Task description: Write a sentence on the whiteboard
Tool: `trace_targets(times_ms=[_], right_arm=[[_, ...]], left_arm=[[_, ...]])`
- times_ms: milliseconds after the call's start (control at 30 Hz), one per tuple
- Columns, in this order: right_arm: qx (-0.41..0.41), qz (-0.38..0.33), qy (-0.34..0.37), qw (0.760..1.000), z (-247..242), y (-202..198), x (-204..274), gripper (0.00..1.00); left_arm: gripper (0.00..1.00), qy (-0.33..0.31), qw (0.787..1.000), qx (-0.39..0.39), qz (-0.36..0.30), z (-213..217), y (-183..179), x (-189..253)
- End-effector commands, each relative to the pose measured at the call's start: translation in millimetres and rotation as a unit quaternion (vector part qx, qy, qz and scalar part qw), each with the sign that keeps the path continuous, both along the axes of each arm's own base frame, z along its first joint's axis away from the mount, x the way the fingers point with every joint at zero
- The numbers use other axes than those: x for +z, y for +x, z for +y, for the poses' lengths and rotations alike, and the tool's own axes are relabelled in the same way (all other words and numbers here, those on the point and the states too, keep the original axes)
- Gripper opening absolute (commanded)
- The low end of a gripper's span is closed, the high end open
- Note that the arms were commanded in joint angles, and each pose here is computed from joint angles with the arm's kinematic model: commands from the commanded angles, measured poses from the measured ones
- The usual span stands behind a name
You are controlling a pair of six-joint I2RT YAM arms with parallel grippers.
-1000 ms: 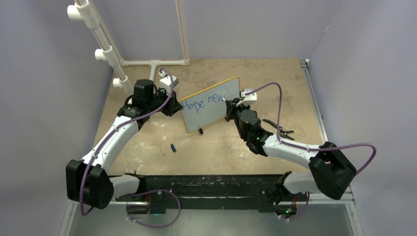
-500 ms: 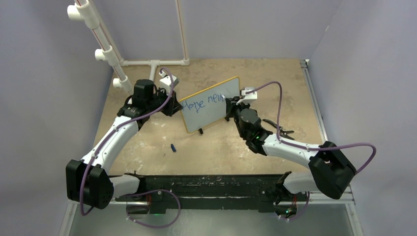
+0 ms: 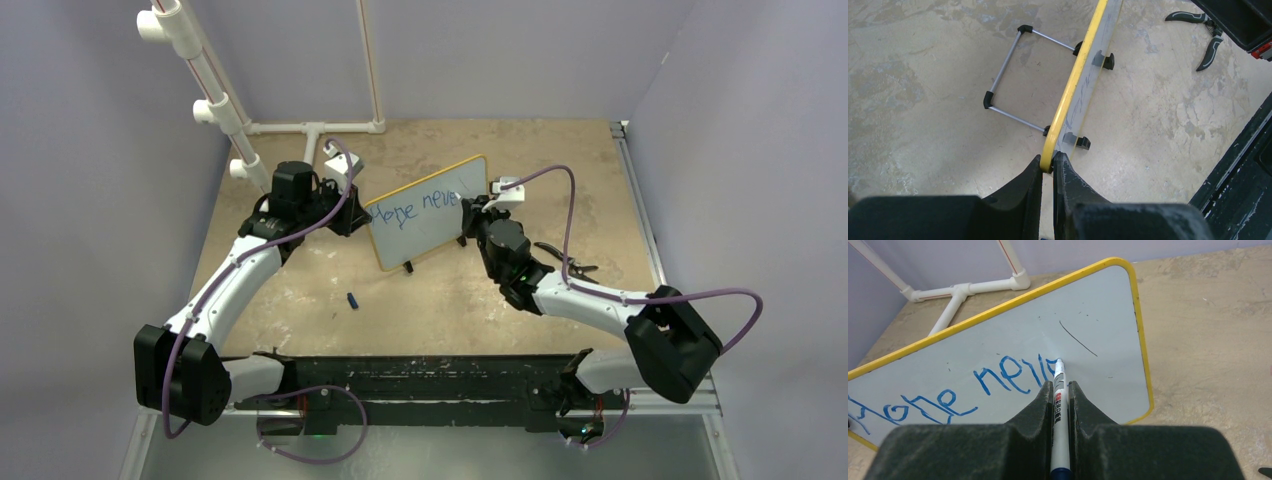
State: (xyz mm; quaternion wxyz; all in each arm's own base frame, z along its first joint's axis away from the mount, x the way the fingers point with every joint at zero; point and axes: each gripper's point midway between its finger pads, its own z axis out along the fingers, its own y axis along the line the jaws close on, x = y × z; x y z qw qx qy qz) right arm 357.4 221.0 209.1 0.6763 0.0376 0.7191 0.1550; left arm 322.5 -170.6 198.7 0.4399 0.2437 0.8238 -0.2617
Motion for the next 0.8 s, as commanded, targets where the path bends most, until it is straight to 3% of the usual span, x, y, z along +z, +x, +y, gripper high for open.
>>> trace_targets(times_ms=[0, 700, 767], right_arm=[[-0.02, -0.021, 0.025, 0.999, -2, 10, 21, 0.0], [-0.01, -0.005, 0.033, 0.999, -6, -1, 14, 0.0], [-0.002, -0.013, 0.04, 0.999, -8, -6, 22, 0.0]], left_arm=[[0.0, 0.013, 1.0, 0.005, -0.024, 5, 4, 5], [0.0, 0.01, 1.0, 0.008, -0.025, 5, 5, 8], [0.09, 0.012, 0.999, 0.013, -0.028, 7, 7, 11]])
